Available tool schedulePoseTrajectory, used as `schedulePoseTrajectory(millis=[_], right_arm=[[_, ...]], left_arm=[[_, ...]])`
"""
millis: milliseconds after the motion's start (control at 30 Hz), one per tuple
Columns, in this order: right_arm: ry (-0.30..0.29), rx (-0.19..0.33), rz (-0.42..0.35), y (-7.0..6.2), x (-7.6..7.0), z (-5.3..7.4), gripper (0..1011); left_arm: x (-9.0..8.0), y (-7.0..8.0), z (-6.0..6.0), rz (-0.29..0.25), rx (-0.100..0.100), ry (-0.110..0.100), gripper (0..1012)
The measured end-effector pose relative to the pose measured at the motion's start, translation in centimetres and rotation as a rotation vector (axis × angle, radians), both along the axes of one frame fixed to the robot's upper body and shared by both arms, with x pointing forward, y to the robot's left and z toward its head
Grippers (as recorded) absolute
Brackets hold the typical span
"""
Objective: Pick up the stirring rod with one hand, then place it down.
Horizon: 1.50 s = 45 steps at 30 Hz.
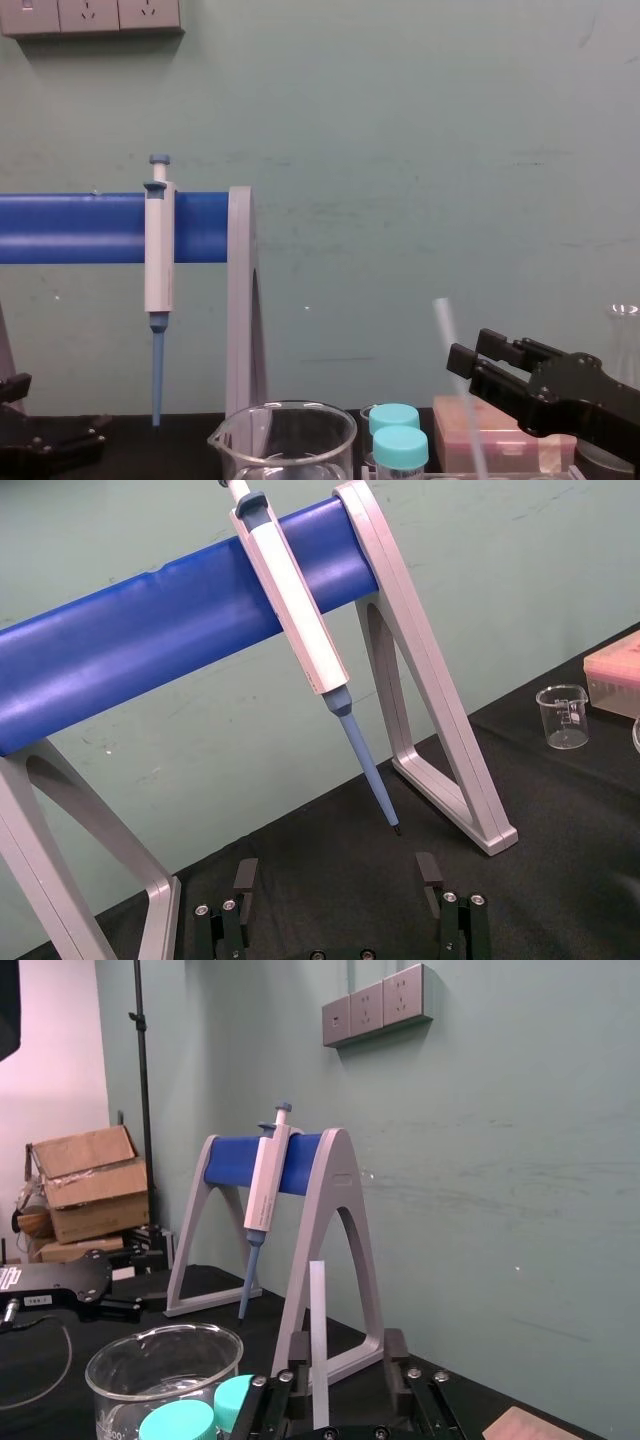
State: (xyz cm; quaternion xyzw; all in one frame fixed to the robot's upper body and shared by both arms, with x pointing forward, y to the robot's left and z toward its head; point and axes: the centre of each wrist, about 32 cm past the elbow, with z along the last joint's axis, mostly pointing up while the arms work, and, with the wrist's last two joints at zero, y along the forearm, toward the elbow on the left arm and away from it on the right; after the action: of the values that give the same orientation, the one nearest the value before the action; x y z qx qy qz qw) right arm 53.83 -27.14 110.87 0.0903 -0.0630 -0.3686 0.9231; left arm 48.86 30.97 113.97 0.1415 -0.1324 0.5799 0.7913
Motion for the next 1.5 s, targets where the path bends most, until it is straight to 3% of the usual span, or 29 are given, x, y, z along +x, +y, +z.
schedulePoseTrajectory(millis=[533,733,867,900,967,1033,1167,1367,1500], right_arm=[[0.002,0.001,0.001,0.0,0.0,0.0,952],[0.003,0.002,0.000,0.0,0.0,0.1,1000],[-0.004,0.031,-0.076,-0.4,-0.2,1.4,1000],[-0.002,0.046,-0.163,-0.8,-0.5,2.1,1000],[0.002,0.049,-0.200,-0.9,-0.7,2.3,1000],[0.039,0.049,-0.352,-1.2,-1.3,2.4,1000],[0.104,0.040,-0.507,-1.5,-1.9,1.8,1000],[0.169,0.007,-0.610,-1.7,-2.2,0.3,1000],[0.177,0.001,-0.622,-1.7,-2.2,0.1,1000]], left_arm=[[0.0,0.0,0.0,0.000,0.000,0.000,1000],[0.0,0.0,0.0,0.000,0.000,0.000,1000],[0.0,0.0,0.0,0.000,0.000,0.000,1000],[0.0,0.0,0.0,0.000,0.000,0.000,1000],[0.0,0.0,0.0,0.000,0.000,0.000,1000],[0.0,0.0,0.0,0.000,0.000,0.000,1000],[0.0,0.0,0.0,0.000,0.000,0.000,1000],[0.0,0.0,0.0,0.000,0.000,0.000,1000],[0.0,0.0,0.0,0.000,0.000,0.000,1000]])
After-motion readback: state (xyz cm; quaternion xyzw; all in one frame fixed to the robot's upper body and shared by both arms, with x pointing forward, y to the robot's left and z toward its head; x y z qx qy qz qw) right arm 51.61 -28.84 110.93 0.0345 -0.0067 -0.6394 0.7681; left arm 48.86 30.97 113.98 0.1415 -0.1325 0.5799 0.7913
